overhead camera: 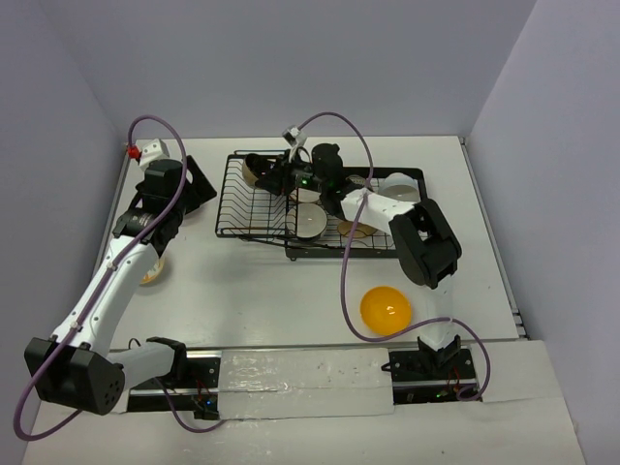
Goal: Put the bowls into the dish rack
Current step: Place the bowl in the dish rack.
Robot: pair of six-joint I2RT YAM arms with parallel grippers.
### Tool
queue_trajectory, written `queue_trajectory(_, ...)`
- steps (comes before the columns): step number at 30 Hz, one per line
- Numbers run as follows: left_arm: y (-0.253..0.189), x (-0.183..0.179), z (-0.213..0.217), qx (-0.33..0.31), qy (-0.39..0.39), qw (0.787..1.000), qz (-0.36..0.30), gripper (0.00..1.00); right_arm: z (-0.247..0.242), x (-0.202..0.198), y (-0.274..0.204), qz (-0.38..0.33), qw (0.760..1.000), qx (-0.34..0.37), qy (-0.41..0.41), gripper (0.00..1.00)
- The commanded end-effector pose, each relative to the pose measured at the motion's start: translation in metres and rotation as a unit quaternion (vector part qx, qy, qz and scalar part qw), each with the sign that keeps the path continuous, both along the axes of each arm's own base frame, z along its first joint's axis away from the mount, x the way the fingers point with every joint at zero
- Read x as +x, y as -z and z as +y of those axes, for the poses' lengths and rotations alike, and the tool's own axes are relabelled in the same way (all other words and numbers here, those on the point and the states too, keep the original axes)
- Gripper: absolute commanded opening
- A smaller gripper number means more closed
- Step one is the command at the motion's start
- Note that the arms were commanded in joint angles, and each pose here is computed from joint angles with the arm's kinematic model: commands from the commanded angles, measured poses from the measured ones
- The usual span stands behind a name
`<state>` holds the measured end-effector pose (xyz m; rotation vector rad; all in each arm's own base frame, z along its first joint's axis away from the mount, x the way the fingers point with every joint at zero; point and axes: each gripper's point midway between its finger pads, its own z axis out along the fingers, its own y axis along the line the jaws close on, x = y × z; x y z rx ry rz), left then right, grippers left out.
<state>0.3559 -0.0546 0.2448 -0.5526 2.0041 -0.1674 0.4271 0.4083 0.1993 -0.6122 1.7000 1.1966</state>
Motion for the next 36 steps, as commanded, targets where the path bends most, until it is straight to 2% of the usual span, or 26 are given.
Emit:
queue_trajectory(1, -0.008, 0.005, 0.007, 0.014, -0.015, 1.0, -0.016, 0.89, 0.004, -0.006, -0.037, -0.032, 0.999, 0.023, -0.027, 0.3)
queue_trajectory(11, -0.003, 0.008, 0.01, 0.028, -0.019, 0.999, -0.01, 0.89, -0.008, -0.031, -0.049, -0.024, 0.999, 0.002, -0.046, 0.38)
queue_trajectory(23, -0.002, 0.009, 0.012, 0.036, -0.022, 0.999, -0.007, 0.89, -0.025, -0.074, -0.045, 0.0, 0.998, -0.049, -0.048, 0.41)
queue_trajectory(28, 0.002, 0.01, 0.015, 0.042, -0.03, 0.999, -0.005, 0.92, -0.03, -0.092, -0.041, 0.009, 0.997, -0.059, -0.047, 0.45)
queue_trajectory(32, 0.011, 0.013, 0.019, 0.054, -0.04, 0.998, 0.01, 0.97, -0.035, -0.092, -0.044, 0.013, 0.998, -0.057, -0.032, 0.48)
queue_trajectory(36, 0.011, 0.013, 0.016, 0.047, -0.033, 0.998, 0.01, 0.98, -0.039, -0.077, -0.049, 0.011, 0.998, -0.069, 0.011, 0.49)
